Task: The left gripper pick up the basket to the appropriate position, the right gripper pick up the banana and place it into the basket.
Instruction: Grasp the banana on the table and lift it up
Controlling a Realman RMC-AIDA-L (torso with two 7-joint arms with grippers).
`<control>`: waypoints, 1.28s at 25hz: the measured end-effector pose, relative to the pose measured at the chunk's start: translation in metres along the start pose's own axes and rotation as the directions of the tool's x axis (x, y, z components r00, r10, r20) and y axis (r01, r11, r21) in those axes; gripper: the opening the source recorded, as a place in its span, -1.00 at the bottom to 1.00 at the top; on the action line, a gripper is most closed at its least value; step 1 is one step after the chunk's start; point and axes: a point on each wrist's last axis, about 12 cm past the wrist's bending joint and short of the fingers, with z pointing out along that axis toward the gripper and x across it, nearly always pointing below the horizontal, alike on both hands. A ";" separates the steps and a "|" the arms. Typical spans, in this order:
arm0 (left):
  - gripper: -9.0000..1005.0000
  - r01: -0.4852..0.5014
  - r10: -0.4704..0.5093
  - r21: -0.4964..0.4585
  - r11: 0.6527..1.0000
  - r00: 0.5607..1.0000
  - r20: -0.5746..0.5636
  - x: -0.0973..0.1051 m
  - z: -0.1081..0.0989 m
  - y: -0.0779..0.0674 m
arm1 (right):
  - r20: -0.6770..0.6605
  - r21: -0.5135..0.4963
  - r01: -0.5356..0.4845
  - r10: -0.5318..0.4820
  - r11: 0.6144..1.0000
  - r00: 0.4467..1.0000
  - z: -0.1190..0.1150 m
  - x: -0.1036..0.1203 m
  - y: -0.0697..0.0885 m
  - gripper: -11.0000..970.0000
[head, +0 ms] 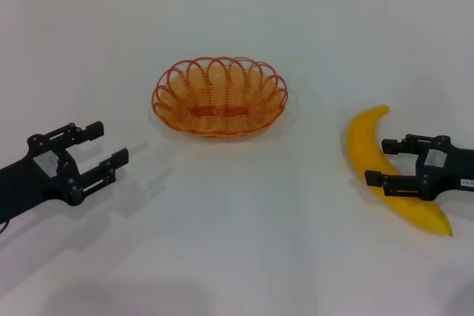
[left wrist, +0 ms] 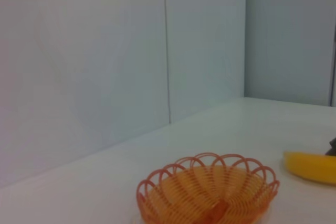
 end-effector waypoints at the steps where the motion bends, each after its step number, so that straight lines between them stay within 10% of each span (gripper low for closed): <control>1: 0.24 0.001 -0.001 -0.002 1.000 1.000 0.001 0.000 0.000 0.000 | -0.002 -0.002 0.000 0.000 1.000 1.000 0.000 0.000 0.000 0.47; 18: 0.24 0.003 -0.003 0.005 1.000 1.000 0.008 0.000 0.000 -0.001 | -0.062 0.011 -0.065 0.065 0.998 0.996 0.007 -0.001 -0.004 0.46; 32: 0.24 0.006 -0.006 0.005 1.000 1.000 0.007 0.000 0.000 -0.002 | -0.008 -0.055 -0.030 0.029 0.998 1.000 0.005 -0.016 -0.001 -0.01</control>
